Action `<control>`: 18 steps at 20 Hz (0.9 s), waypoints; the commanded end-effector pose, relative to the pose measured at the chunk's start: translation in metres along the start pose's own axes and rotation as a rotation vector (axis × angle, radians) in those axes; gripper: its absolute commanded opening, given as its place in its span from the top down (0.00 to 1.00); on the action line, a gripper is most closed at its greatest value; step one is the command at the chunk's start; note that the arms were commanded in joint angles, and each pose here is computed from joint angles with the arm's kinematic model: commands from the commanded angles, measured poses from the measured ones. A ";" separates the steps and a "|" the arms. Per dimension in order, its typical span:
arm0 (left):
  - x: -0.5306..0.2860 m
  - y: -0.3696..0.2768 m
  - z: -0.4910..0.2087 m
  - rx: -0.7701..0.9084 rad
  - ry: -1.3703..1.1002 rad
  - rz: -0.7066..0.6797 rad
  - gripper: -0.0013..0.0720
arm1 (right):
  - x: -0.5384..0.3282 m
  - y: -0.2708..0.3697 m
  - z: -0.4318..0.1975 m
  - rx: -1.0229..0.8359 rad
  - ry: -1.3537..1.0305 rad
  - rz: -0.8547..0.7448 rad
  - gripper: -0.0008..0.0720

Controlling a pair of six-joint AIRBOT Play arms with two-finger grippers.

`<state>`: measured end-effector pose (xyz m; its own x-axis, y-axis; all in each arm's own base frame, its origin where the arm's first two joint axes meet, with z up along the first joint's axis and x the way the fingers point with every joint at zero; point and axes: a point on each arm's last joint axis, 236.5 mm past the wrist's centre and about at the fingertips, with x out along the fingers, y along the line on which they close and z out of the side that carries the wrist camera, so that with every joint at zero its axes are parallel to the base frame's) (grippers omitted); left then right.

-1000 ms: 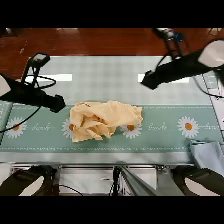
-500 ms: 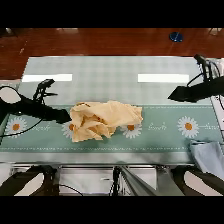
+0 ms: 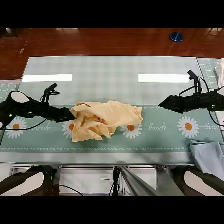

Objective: Fold the shirts.

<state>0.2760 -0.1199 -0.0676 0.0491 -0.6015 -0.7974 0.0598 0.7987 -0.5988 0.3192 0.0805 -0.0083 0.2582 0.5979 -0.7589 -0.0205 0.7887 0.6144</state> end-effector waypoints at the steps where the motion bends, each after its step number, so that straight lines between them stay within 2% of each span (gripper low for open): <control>1: 0.010 0.002 0.002 -0.045 0.009 -0.031 0.95 | 0.011 0.009 -0.001 0.065 -0.018 0.082 0.25; 5: 0.009 -0.001 0.000 -0.021 0.020 -0.041 0.95 | 0.042 0.023 -0.024 0.079 0.068 0.139 0.25; 8: 0.005 -0.007 -0.005 0.004 0.050 -0.062 0.95 | 0.080 0.043 -0.038 -0.024 0.111 0.115 0.25; 13: 0.000 -0.011 0.000 0.030 0.044 -0.069 0.95 | 0.127 0.056 -0.065 -0.058 0.192 0.080 0.25; 14: -0.001 -0.011 0.001 0.032 0.042 -0.068 0.95 | 0.135 0.057 -0.072 -0.062 0.216 0.077 0.29; 15: -0.002 -0.011 0.002 0.034 0.039 -0.068 0.95 | 0.140 0.058 -0.076 -0.068 0.228 0.075 0.47; 16: -0.003 -0.012 0.003 0.036 0.038 -0.069 0.95 | 0.144 0.060 -0.079 -0.079 0.232 0.072 0.75; 17: -0.004 -0.013 0.003 0.040 0.040 -0.071 0.95 | 0.144 0.063 -0.080 -0.082 0.234 0.078 0.97; 18: -0.007 -0.016 0.005 0.052 0.037 -0.074 0.95 | 0.140 0.069 -0.079 -0.084 0.235 0.095 0.97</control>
<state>0.2775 -0.1284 -0.0583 0.0048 -0.6530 -0.7573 0.0964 0.7541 -0.6496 0.2821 0.2182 -0.0881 0.0368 0.6736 -0.7382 -0.1013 0.7374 0.6679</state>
